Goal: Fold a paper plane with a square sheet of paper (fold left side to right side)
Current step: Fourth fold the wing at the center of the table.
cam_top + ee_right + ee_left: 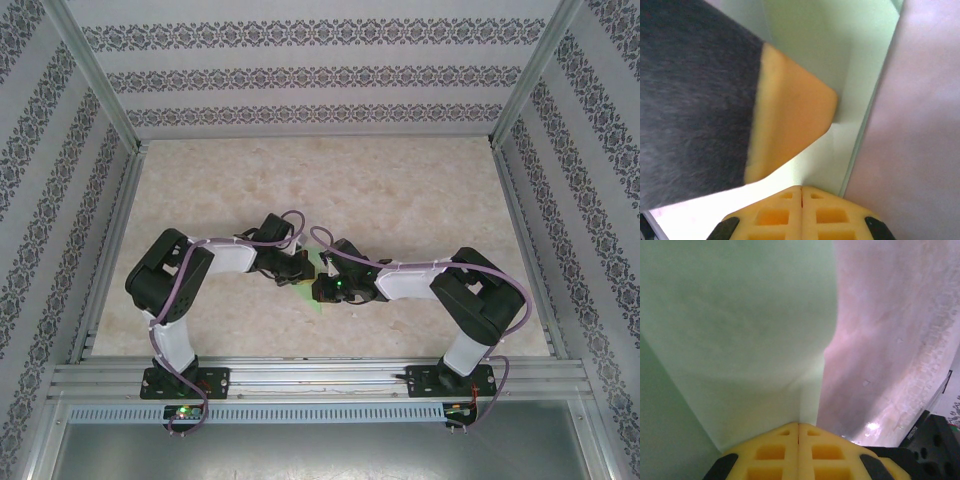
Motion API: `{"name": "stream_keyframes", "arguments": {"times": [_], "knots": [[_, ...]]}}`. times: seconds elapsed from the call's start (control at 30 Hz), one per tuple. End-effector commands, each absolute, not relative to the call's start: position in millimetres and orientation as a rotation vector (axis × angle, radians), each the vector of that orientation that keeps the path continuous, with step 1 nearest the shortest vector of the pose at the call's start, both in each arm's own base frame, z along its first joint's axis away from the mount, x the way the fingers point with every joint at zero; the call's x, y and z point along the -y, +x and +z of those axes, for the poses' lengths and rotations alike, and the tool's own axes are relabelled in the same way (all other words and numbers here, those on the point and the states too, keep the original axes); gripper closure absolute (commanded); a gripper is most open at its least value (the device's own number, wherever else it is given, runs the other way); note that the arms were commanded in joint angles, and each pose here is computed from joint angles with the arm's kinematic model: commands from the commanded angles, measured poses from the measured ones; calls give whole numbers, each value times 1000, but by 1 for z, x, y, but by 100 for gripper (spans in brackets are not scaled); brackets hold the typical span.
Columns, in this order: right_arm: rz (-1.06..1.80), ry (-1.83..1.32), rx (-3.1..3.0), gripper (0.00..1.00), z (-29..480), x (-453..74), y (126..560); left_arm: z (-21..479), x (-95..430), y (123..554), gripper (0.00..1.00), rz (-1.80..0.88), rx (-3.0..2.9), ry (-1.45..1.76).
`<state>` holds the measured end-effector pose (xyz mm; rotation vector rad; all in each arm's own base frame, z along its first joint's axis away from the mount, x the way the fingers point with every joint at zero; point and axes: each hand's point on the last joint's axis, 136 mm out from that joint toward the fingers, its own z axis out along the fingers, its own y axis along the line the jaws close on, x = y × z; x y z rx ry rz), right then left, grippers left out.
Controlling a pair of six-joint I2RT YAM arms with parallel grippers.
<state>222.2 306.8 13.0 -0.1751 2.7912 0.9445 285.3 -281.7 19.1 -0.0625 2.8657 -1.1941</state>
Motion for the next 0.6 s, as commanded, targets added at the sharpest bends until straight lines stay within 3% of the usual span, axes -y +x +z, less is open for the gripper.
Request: {"name": "stream_keyframes", "arguments": {"times": [0.0,0.57], "knots": [[636,-164,-2987,100,-29,-262,196,14,282,292,97,-1141,-2843,-21],[605,-200,-3043,100,-33,-259,187,10,263,320,97,-1096,-2808,-57]]}}
